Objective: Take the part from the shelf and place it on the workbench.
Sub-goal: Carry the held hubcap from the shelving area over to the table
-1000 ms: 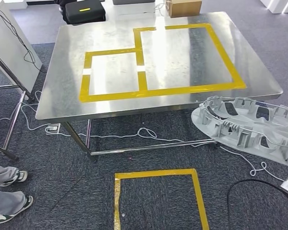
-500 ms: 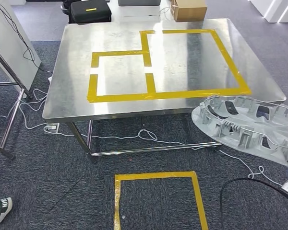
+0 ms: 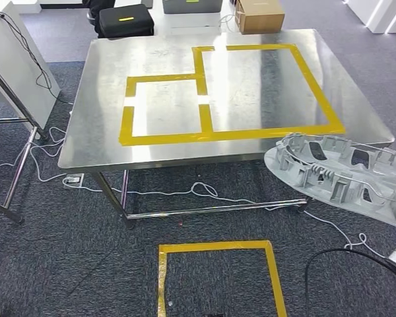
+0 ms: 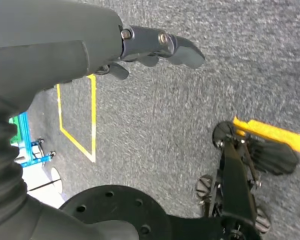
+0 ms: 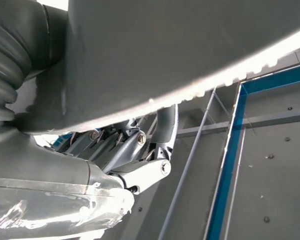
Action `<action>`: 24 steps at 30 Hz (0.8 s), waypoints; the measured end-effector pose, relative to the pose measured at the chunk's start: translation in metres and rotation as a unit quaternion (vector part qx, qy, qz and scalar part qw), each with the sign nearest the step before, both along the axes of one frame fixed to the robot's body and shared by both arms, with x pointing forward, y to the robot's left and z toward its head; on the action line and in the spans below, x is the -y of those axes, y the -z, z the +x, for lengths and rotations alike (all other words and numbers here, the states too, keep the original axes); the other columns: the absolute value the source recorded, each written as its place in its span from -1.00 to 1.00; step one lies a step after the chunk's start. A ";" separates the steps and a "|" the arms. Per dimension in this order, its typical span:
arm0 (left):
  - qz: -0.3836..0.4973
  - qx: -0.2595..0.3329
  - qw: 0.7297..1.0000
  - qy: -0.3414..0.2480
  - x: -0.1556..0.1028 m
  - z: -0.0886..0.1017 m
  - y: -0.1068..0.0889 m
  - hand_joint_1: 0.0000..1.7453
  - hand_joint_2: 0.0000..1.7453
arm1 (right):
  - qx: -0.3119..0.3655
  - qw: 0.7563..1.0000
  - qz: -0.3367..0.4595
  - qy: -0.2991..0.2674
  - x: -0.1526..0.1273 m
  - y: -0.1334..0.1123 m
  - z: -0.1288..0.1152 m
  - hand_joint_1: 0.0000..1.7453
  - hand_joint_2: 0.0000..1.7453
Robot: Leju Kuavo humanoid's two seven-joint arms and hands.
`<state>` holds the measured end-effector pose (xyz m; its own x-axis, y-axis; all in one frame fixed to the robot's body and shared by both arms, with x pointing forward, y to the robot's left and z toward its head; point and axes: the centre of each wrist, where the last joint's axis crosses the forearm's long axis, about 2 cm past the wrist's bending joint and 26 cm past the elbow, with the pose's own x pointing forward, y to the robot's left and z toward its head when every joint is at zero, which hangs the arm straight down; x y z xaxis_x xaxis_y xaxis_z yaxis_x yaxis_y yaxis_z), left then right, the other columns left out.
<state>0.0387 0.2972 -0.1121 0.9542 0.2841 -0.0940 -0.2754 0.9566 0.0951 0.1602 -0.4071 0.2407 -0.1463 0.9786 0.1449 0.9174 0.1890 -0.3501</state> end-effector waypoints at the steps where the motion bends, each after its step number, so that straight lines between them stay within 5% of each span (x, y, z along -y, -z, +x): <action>1: 0.000 0.000 1.000 0.000 -0.001 0.000 0.000 -1.00 1.00 | 0.000 1.000 0.000 0.000 0.000 0.000 0.000 1.00 1.00; 24: 0.004 0.000 1.000 0.000 -0.003 0.000 0.000 -1.00 1.00 | -0.001 1.000 0.000 -0.001 0.001 0.001 0.001 1.00 1.00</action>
<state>0.0391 0.2999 -0.1120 0.9540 0.2854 -0.0913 -0.2762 0.9557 0.1018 0.1608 -0.4081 0.2398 -0.1476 0.9783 0.1453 0.9162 0.1906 -0.3526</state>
